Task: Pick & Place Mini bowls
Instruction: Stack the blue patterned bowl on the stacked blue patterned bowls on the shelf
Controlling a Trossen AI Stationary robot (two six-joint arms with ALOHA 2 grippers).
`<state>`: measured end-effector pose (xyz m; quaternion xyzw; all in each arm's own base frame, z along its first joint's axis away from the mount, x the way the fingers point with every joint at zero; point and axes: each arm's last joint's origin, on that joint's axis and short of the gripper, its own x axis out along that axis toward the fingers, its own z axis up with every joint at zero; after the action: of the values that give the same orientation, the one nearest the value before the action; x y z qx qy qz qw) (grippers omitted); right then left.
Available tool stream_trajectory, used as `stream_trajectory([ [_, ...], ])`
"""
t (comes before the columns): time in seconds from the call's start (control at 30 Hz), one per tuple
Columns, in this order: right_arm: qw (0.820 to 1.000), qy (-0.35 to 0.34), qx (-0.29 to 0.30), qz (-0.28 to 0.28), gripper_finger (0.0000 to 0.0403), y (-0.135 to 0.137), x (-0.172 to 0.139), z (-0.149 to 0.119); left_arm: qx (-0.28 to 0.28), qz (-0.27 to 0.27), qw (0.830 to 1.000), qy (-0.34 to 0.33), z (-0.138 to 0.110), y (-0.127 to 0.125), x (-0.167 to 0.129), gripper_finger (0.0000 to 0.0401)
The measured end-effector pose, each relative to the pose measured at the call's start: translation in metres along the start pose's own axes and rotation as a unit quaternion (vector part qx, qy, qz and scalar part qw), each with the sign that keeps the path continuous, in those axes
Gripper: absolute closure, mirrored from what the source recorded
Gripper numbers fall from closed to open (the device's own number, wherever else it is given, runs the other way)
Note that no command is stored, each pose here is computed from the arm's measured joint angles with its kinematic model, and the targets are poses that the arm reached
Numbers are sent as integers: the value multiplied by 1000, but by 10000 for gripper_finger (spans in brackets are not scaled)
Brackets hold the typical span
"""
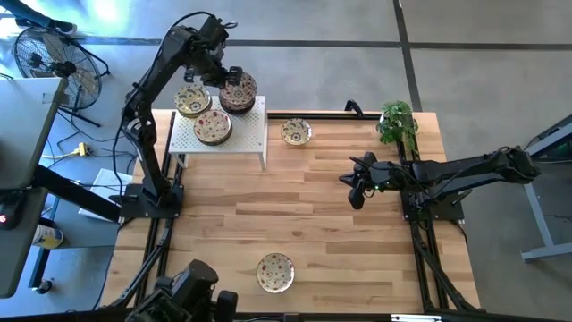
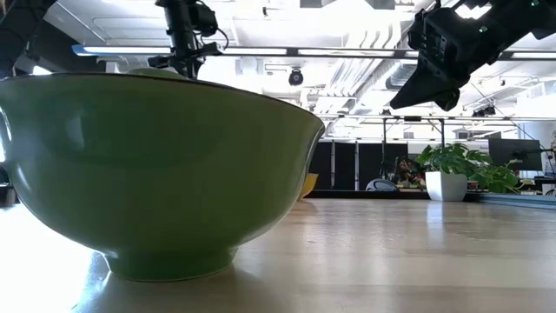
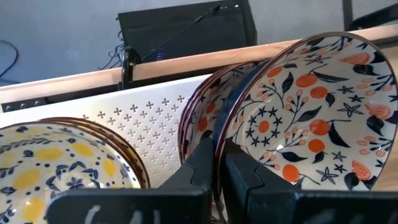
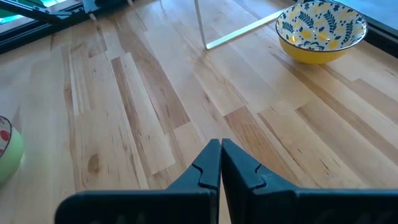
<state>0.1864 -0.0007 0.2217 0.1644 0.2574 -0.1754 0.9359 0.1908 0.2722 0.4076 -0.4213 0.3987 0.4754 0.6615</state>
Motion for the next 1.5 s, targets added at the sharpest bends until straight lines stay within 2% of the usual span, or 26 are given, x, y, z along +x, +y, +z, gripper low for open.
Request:
stream_trajectory([
  [0.8,1000,-3,-3,2,402,0,0,1,5,15,1000,2,1,-4,6,393],
  [1.07,1000,-3,-3,2,402,0,0,1,5,16,1000,2,1,-4,6,364],
  [1.5,1000,-3,-3,2,402,0,0,1,13,18,1000,3,-2,-7,6,359],
])
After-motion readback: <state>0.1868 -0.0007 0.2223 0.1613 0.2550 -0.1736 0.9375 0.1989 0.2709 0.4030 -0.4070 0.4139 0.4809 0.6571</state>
